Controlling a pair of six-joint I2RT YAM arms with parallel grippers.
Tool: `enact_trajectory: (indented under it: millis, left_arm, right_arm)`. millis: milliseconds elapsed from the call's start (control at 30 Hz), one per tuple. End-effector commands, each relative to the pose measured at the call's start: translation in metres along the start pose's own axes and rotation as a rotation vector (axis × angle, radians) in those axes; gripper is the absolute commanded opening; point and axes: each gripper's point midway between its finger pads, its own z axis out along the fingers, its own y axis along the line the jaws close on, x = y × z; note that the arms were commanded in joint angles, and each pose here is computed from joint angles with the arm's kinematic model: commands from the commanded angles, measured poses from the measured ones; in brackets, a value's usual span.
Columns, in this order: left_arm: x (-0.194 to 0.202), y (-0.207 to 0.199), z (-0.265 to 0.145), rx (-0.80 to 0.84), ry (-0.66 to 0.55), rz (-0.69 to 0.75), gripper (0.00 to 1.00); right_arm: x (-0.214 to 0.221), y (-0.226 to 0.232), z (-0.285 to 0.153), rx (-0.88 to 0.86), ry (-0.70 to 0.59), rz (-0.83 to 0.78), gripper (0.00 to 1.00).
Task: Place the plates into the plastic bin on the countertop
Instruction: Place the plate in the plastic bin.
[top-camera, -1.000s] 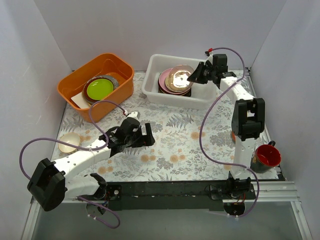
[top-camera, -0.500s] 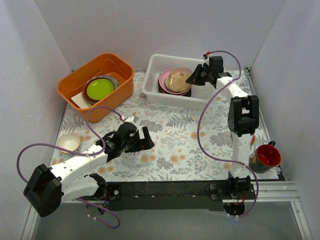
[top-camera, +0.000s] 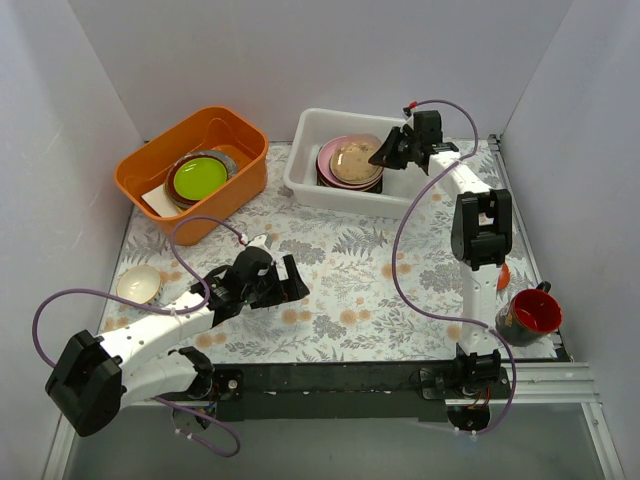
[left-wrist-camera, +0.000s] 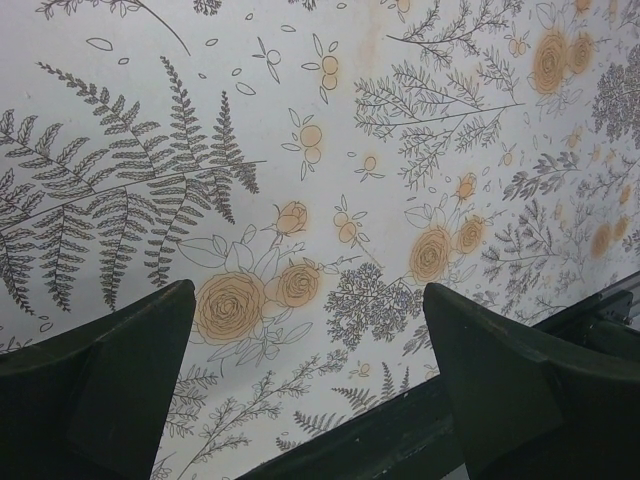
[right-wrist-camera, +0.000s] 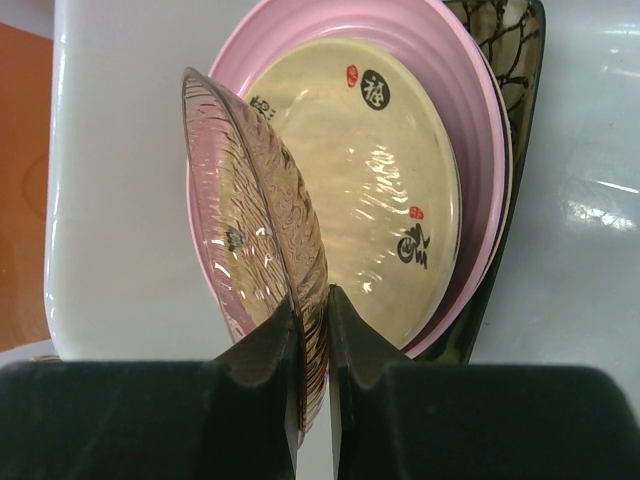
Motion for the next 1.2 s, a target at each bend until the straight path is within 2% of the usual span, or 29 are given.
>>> enact_trajectory:
  millis: [0, 233, 433, 767, 1167]
  left_arm:
    - [-0.002, -0.002, -0.004, 0.02, -0.012, -0.006, 0.98]
    - [-0.006, -0.007, -0.004, 0.028, -0.019, -0.009, 0.98]
    - [-0.001, -0.011, -0.005, 0.056, 0.009, -0.005, 0.98]
    - [0.004, -0.01, -0.006, 0.066, 0.023, -0.013, 0.98]
    - [0.005, -0.014, -0.007, 0.092, 0.025, -0.027, 0.98]
  right_arm:
    - [-0.009, 0.005, 0.004, -0.008, -0.021, -0.013, 0.15]
    - [-0.002, -0.001, 0.011, -0.006, -0.006, -0.001, 0.18]
    - [0.002, -0.001, 0.011, -0.007, 0.009, -0.007, 0.26]
    - [0.008, -0.007, 0.005, 0.031, 0.016, -0.001, 0.59]
    - [0.013, -0.014, -0.022, 0.087, 0.022, -0.049, 0.64]
